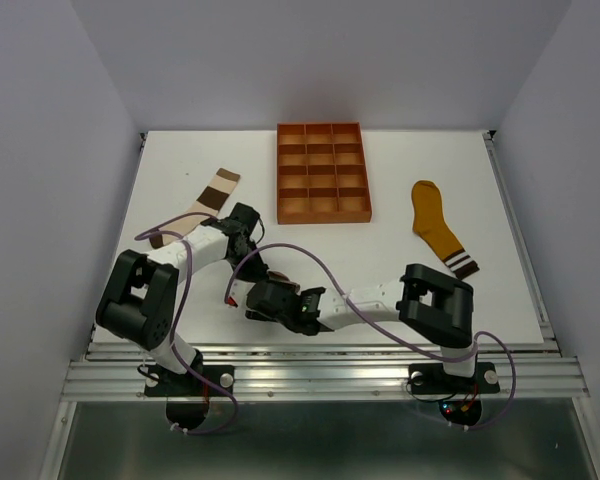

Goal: Roll the socks
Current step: Roll the sock at the center of the board, then pick up the sock at the center of the board.

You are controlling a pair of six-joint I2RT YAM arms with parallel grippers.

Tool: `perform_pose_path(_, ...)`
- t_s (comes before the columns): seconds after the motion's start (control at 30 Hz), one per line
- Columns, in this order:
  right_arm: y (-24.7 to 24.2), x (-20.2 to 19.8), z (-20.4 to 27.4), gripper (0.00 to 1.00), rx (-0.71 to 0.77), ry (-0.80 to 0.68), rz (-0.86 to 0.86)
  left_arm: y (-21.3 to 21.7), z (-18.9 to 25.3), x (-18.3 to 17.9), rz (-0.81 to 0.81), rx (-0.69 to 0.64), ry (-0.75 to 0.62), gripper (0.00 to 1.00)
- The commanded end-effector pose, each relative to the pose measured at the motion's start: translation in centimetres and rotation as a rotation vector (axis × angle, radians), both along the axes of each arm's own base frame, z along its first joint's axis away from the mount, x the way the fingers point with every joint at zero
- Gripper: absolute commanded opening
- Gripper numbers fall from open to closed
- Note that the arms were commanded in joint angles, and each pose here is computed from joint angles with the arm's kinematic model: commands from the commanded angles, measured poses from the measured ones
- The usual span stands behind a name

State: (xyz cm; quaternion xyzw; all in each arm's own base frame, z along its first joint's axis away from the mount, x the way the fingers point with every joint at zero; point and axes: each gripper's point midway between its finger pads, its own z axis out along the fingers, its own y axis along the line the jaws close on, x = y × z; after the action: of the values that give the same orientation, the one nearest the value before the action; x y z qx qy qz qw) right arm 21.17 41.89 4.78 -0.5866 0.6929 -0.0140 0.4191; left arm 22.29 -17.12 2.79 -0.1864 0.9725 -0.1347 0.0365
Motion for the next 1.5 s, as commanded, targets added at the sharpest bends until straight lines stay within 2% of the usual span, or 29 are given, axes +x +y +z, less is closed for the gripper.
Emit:
perform_pose_path(0.0,-0.8,1.8,0.4,0.55,-0.047,-0.098,-0.064,3.2,-3.2,-4.1,-0.048,0.164,0.161,0.25)
perform_pose_path(0.27,-1.1,1.4,-1.2,0.52,-0.096,-0.068,-0.041,3.0,-3.2,-4.1,-0.063,0.154,0.165,0.25)
perform_pose_path(0.43,-1.0,1.0,-2.3,0.34,-0.116,-0.039,-0.023,2.6,-2.8,-3.9,-0.069,0.131,0.157,0.25)
perform_pose_path(0.53,-1.2,0.8,-3.0,0.15,-0.137,-0.027,-0.019,2.3,-2.1,-3.5,-0.075,0.115,0.137,0.25)
perform_pose_path(0.7,-1.2,0.4,-3.8,0.01,-0.130,0.057,-0.003,2.0,-0.4,-2.2,-0.073,0.106,0.080,0.29)
perform_pose_path(0.73,-1.2,0.5,-3.8,0.01,-0.110,0.087,-0.001,2.1,0.0,-1.7,-0.071,0.111,0.062,0.35)
perform_pose_path(0.8,-1.1,0.7,-3.3,0.01,-0.053,0.155,-0.003,2.2,0.7,-0.6,-0.060,0.104,0.035,0.40)
perform_pose_path(1.1,-1.7,2.5,-1.8,0.01,0.126,0.343,-0.063,4.6,4.1,4.1,0.021,0.109,-0.092,0.55)
perform_pose_path(1.33,-1.9,4.0,-1.9,0.01,0.231,0.473,-0.171,5.6,4.5,6.0,0.049,0.109,-0.120,0.55)
perform_pose_path(1.47,-2.3,5.2,-2.2,0.01,0.309,0.614,-0.264,6.6,4.9,6.9,0.092,0.098,-0.155,0.55)
